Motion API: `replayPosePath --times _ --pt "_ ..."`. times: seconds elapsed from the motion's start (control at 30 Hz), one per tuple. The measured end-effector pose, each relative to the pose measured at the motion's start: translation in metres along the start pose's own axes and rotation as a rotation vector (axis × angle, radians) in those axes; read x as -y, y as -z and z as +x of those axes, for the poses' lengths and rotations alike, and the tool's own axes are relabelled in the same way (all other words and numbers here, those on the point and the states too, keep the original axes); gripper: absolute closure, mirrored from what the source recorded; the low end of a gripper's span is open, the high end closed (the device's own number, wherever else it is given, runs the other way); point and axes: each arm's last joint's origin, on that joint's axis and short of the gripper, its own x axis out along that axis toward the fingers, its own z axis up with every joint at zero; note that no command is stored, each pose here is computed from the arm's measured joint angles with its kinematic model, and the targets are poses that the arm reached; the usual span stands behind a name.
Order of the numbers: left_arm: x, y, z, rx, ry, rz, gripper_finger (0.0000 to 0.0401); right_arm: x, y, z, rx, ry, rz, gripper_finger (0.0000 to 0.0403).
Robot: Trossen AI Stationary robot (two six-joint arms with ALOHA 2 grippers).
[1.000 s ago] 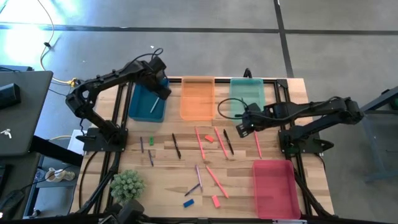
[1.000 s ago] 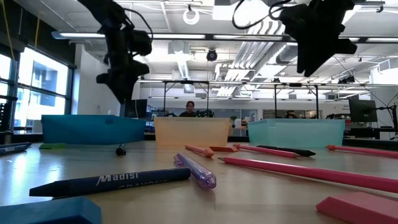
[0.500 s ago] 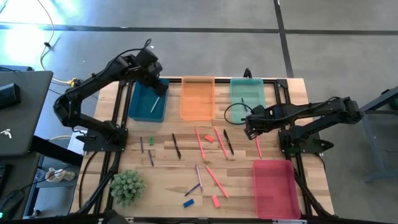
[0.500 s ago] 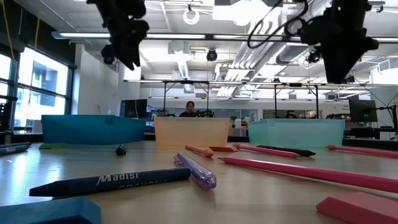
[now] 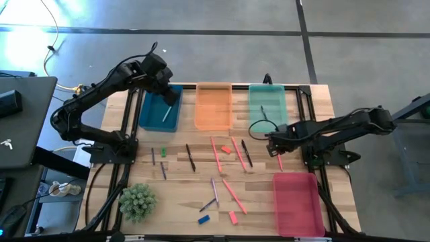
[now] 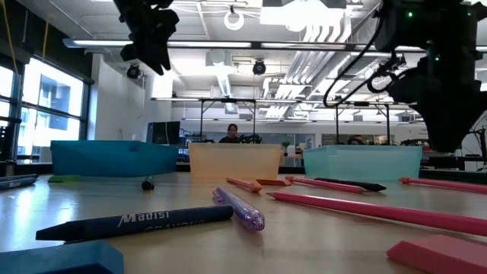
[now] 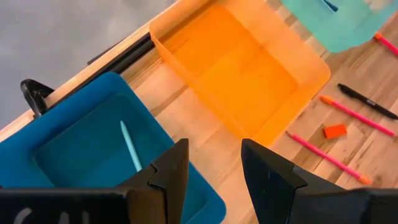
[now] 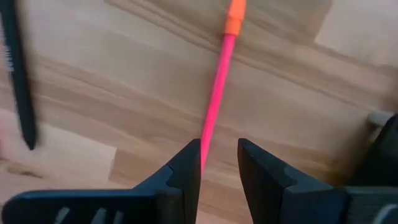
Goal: Sort crayons/erasers/pens/pencils in bins
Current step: Put the pink colored pencil into the pink bin
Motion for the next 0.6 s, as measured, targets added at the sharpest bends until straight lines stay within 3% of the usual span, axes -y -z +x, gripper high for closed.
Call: replayPosePath --times 0.23,0.6 --pt "-0.001 0.000 0.000 0.004 -0.025 -0.001 0.0263 -0.003 -0.001 0.001 0.005 -0.036 0.029 0.0305" --pt "0.000 0.000 0.000 0.012 -0.061 0.006 0.0263 -0.001 0.001 0.017 0.033 -0.063 0.038 0.0264"
